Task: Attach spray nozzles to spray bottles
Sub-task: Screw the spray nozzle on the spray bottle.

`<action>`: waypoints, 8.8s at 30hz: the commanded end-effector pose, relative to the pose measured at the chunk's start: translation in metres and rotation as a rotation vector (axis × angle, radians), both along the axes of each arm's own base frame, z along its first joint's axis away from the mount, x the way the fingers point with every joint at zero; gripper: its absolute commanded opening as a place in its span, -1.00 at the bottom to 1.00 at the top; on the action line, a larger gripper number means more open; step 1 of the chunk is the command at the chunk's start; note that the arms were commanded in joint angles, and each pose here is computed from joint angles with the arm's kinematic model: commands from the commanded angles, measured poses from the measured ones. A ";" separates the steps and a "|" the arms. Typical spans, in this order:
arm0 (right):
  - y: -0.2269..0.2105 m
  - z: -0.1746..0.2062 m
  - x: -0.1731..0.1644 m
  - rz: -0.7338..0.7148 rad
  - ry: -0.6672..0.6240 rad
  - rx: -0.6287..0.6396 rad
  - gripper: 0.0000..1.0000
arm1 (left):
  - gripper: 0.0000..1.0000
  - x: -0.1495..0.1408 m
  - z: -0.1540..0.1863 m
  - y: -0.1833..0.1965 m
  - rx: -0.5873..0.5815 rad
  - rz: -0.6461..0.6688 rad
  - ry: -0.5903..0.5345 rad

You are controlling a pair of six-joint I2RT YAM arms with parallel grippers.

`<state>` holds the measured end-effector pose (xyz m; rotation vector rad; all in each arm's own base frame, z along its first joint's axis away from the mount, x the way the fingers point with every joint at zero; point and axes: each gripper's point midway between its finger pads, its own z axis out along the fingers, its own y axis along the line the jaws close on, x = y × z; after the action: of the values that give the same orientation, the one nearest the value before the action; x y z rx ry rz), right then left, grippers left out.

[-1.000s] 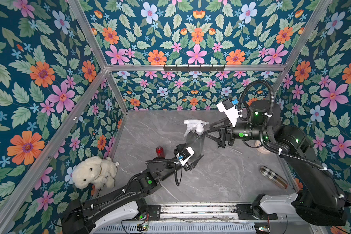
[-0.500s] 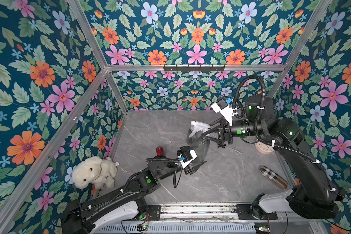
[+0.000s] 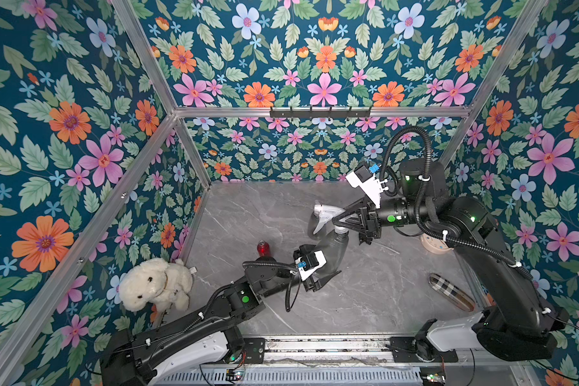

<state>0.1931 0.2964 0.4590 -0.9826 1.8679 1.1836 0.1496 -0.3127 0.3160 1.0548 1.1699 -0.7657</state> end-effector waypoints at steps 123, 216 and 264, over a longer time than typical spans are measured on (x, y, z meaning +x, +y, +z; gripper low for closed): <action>0.022 0.006 -0.019 0.018 -0.001 0.051 -1.00 | -1.00 0.019 0.054 0.038 -0.239 0.109 -0.006; 0.037 -0.006 -0.040 0.156 -0.049 -0.222 -1.00 | -1.00 0.003 0.042 0.019 -0.144 0.046 -0.069; 0.007 0.030 -0.013 -0.210 -0.400 0.384 0.48 | -1.00 0.034 0.051 0.035 -0.318 0.227 -0.006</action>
<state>0.1790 0.3068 0.4518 -0.7990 1.5219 1.0509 0.1861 -0.2820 0.3503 0.6970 1.1460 -0.7139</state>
